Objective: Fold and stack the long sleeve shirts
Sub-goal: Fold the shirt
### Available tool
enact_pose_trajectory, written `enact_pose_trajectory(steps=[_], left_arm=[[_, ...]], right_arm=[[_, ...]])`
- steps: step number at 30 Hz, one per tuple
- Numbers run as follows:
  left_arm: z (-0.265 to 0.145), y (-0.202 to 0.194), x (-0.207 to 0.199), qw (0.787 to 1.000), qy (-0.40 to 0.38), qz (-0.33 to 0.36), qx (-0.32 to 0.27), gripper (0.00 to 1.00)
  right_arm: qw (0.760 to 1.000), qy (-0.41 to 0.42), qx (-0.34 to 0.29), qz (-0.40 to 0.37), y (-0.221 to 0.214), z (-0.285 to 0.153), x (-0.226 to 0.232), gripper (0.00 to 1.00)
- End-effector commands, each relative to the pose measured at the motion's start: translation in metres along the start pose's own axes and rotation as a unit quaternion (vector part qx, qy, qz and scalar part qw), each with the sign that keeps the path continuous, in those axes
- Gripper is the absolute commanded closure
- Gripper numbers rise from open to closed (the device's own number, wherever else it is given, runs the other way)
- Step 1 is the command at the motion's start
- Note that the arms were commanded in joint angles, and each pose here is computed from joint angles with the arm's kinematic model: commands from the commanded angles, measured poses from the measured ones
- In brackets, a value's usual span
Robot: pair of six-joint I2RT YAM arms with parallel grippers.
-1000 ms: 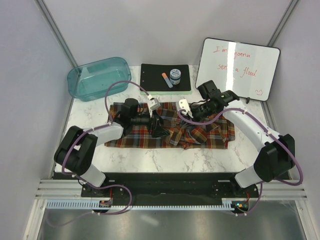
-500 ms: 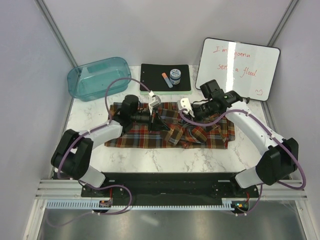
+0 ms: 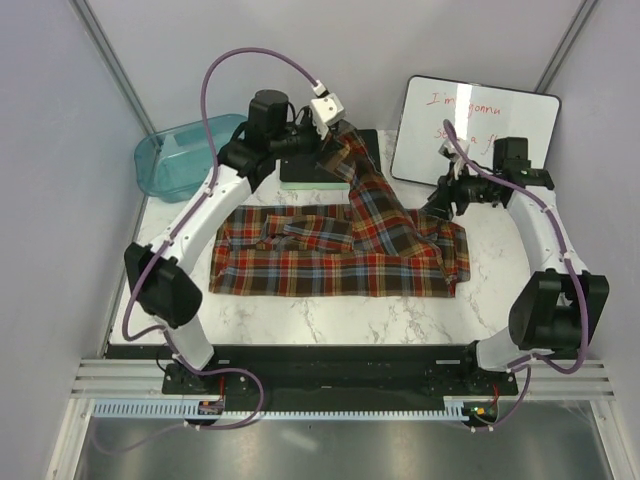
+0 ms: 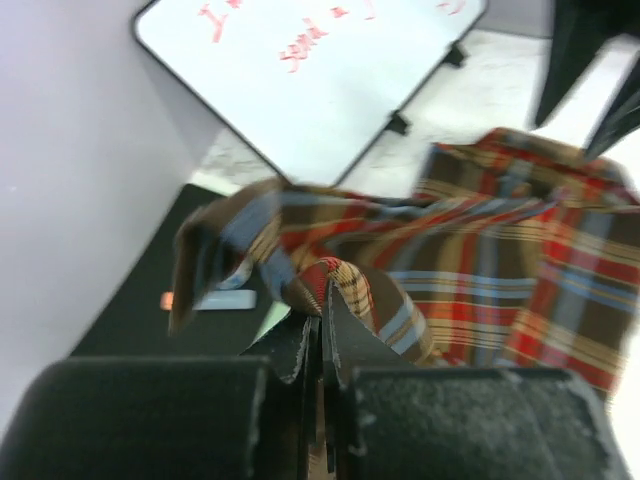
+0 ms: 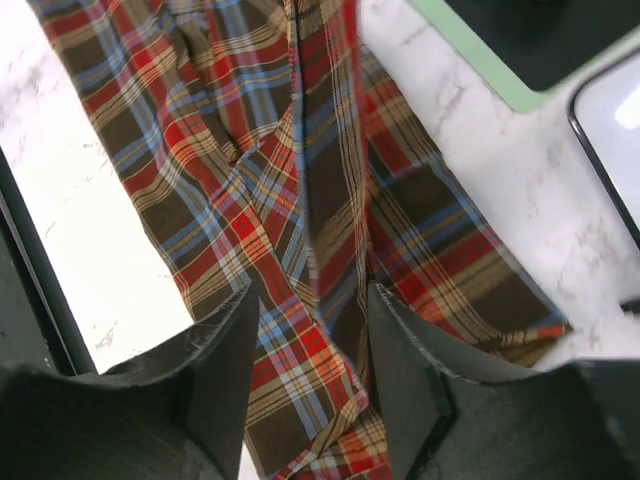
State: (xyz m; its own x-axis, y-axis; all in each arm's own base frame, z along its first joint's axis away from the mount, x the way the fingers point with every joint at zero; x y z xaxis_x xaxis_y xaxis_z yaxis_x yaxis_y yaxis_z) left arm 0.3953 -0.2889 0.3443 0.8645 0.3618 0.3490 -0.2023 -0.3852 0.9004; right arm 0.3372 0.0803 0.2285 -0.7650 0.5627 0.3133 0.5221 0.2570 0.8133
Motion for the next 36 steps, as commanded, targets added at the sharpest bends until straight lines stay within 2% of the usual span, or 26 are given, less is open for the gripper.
enact_pose_trajectory(steps=[1, 3, 6, 13, 18, 21, 22, 23, 25, 27, 28, 29, 31, 32, 33, 34, 35, 36], left_arm=[[0.031, -0.027, 0.025, 0.995, 0.028, 0.089, 0.043, 0.96], [0.045, -0.025, 0.031, 0.991, 0.030, 0.128, 0.014, 0.95], [0.067, -0.028, 0.035, 0.986, 0.042, 0.164, 0.008, 0.94], [0.104, -0.032, 0.032, 0.979, 0.042, 0.198, 0.010, 0.96], [0.091, -0.015, 0.028, 0.976, 0.033, 0.214, -0.013, 0.98], [0.076, -0.024, -0.003, 0.970, -0.026, 0.239, -0.029, 0.97], [0.059, -0.027, -0.027, 0.967, -0.070, 0.243, -0.038, 0.97], [0.052, -0.032, -0.038, 0.955, -0.092, 0.279, -0.043, 0.97], [0.025, -0.052, -0.073, 0.943, -0.152, 0.294, -0.044, 0.97], [0.006, -0.067, -0.086, 0.921, -0.178, 0.344, -0.050, 0.98], [-0.002, -0.090, -0.105, 0.915, -0.209, 0.342, -0.052, 0.98], [-0.017, -0.090, -0.103, 0.896, -0.202, 0.390, -0.061, 0.98], [-0.028, -0.122, -0.120, 0.885, -0.222, 0.407, -0.052, 0.97], [-0.036, -0.128, -0.117, 0.870, -0.217, 0.440, -0.055, 0.97], [-0.040, -0.135, -0.119, 0.864, -0.218, 0.450, -0.056, 0.96], [-0.046, -0.153, -0.130, 0.860, -0.232, 0.451, -0.054, 0.92], [-0.051, -0.159, -0.127, 0.842, -0.227, 0.486, -0.056, 0.89], [-0.055, -0.167, -0.130, 0.833, -0.230, 0.500, -0.057, 0.85]], right_arm=[[0.998, 0.018, -0.031, 0.048, 0.005, -0.012, 0.012, 0.49], [0.998, 0.019, -0.030, 0.049, -0.001, -0.013, 0.019, 0.54], [0.997, 0.026, -0.021, 0.073, -0.020, -0.009, 0.025, 0.58], [0.991, 0.043, -0.019, 0.126, -0.051, 0.003, 0.034, 0.66], [0.989, 0.035, -0.013, 0.141, -0.064, 0.008, 0.032, 0.69], [0.989, 0.029, -0.011, 0.144, -0.064, 0.008, 0.029, 0.69], [0.989, 0.028, -0.009, 0.143, -0.064, 0.008, 0.028, 0.69], [0.989, 0.022, -0.008, 0.144, -0.064, 0.008, 0.026, 0.69], [0.989, 0.019, -0.003, 0.148, -0.066, 0.009, 0.023, 0.70], [0.988, 0.017, 0.005, 0.156, -0.073, 0.011, 0.022, 0.70], [0.987, 0.018, 0.008, 0.162, -0.076, 0.013, 0.021, 0.70], [0.986, 0.019, 0.010, 0.165, -0.079, 0.014, 0.021, 0.70], [0.983, 0.021, 0.022, 0.181, -0.090, 0.018, 0.021, 0.70], [0.982, 0.020, 0.026, 0.186, -0.094, 0.019, 0.020, 0.70], [0.980, 0.018, 0.035, 0.195, -0.103, 0.021, 0.019, 0.70], [0.979, 0.016, 0.040, 0.198, -0.107, 0.022, 0.019, 0.71], [0.979, 0.015, 0.044, 0.200, -0.110, 0.023, 0.018, 0.72], [0.978, 0.013, 0.049, 0.202, -0.115, 0.024, 0.017, 0.72]])
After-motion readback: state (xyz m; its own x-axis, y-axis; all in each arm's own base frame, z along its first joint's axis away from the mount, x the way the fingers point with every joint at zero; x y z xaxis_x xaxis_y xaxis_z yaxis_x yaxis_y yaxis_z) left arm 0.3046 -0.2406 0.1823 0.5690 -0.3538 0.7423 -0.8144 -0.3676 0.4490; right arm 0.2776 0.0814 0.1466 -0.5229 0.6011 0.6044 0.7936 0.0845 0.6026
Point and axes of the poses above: each gripper's point midway between its finger pads, its own z axis out along the fingers, its own x axis along the line the jaws close on, y = z × x, the point moved 3 cm from there along -z, back along the fingers, and after that the axes turned 10 degrees about z, right-handed, at the moved point
